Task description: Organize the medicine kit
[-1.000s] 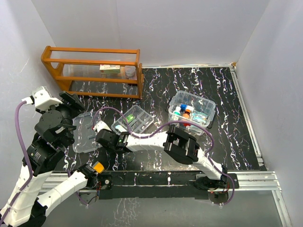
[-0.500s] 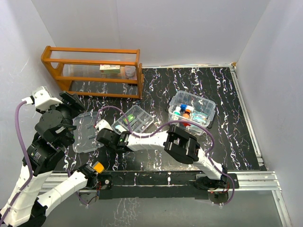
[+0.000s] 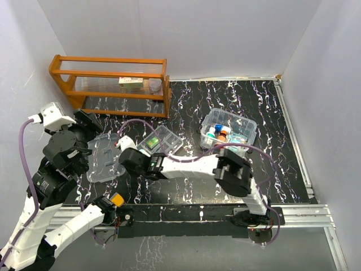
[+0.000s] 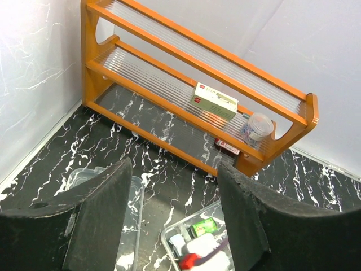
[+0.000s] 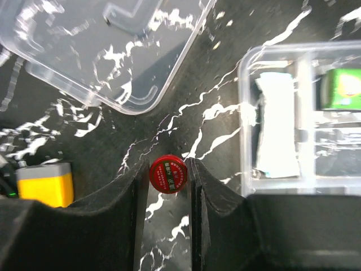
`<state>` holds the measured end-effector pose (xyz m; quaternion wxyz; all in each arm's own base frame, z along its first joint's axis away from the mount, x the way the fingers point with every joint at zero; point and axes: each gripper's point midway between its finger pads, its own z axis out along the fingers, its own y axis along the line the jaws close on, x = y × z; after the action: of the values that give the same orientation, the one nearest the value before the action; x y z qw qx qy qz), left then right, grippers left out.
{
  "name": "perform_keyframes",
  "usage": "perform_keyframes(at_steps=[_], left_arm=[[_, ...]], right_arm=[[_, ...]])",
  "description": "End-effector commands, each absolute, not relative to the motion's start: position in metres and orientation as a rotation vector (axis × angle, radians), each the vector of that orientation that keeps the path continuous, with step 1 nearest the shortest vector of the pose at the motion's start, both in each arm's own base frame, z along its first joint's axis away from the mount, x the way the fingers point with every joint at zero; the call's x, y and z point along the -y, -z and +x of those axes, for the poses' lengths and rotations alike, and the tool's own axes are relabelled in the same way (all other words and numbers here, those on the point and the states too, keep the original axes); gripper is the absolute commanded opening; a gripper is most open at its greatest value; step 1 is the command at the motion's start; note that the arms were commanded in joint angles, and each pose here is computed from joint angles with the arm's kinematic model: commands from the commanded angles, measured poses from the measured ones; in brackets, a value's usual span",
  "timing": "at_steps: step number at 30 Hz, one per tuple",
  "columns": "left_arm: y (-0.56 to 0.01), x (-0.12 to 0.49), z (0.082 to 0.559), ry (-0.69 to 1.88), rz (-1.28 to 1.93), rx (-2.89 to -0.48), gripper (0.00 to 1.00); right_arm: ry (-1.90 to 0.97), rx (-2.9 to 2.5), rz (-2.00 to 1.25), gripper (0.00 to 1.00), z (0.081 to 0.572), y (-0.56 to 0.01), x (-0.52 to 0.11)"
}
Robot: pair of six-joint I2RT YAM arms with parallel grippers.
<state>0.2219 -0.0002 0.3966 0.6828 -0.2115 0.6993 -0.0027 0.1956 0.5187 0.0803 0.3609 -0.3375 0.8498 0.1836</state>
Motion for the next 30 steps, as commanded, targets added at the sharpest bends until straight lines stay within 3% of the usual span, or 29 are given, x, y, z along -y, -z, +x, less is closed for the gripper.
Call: perform_keyframes(at_steps=[1,11,30], left_arm=[[-0.413,-0.006,0.214,0.039,-0.492,-1.527,0.61],[-0.394,0.007,0.223,0.043,-0.464,-1.595,0.61],[-0.384,0.015,0.233,0.006,-0.437,-1.638,0.63]], right_arm=[[-0.579,-2.035,-0.642,0.28,0.213,-0.170,-0.509],[-0.471,-2.153,-0.422,0.29,0.251,-0.134,-0.431],[-0.343,-2.241,-0.391,0.28,0.265,-0.085,-0.406]])
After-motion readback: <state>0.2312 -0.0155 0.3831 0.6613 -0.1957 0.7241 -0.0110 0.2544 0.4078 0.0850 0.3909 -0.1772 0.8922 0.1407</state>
